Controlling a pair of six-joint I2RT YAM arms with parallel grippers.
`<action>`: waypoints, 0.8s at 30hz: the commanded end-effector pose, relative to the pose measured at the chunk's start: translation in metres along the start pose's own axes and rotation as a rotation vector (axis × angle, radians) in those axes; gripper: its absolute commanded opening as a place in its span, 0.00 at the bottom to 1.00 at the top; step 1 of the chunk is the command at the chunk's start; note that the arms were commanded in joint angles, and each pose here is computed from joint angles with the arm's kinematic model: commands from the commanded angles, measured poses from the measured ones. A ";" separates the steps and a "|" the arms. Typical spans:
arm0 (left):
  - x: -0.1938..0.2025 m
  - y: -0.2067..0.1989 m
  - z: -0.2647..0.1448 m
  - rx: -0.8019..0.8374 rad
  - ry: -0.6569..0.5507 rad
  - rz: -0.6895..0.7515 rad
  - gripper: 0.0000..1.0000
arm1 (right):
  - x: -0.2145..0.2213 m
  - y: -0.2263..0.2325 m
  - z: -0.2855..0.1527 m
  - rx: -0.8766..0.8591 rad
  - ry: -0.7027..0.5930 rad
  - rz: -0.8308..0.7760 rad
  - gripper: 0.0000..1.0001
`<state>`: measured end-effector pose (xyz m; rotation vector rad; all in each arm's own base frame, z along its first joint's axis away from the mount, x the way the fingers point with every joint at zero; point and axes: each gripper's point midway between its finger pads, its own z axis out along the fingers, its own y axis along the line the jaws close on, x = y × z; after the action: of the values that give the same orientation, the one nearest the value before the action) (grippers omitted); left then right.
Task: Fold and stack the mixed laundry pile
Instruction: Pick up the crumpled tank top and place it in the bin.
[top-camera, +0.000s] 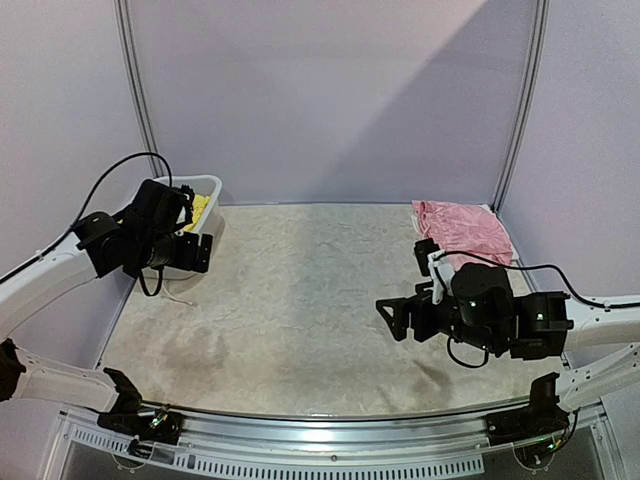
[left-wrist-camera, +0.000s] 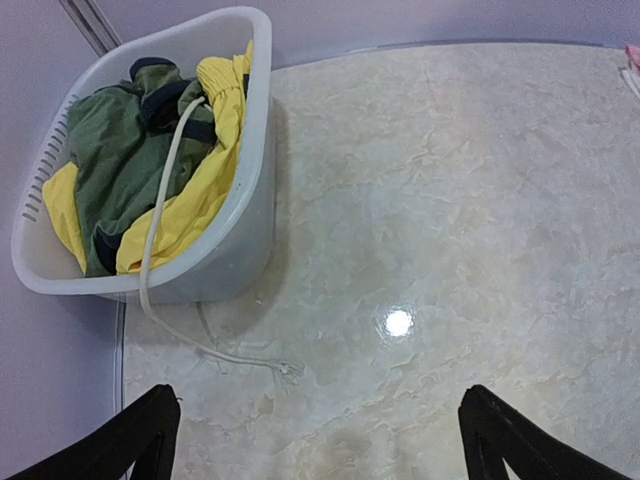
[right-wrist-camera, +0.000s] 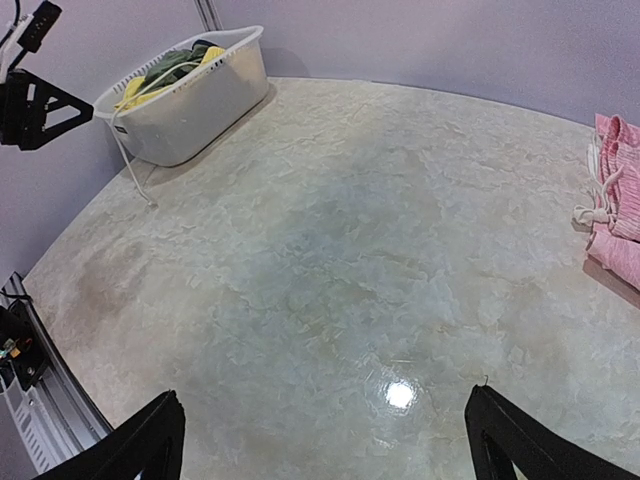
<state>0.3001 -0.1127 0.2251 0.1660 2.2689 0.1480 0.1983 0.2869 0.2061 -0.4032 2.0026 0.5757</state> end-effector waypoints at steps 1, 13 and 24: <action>-0.014 0.000 -0.014 0.035 -0.080 -0.056 1.00 | -0.014 0.005 -0.005 -0.001 -0.017 0.023 0.99; -0.052 0.013 -0.015 -0.023 -0.135 -0.104 0.99 | -0.007 -0.007 -0.014 0.038 0.022 0.059 0.99; -0.090 0.060 0.007 -0.140 -0.122 -0.221 0.96 | 0.013 -0.021 -0.013 0.077 0.043 0.140 0.99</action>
<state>0.3527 -0.0820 0.2985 -0.0825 2.1210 0.1488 0.1969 0.2656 0.2025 -0.2590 2.0782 0.5706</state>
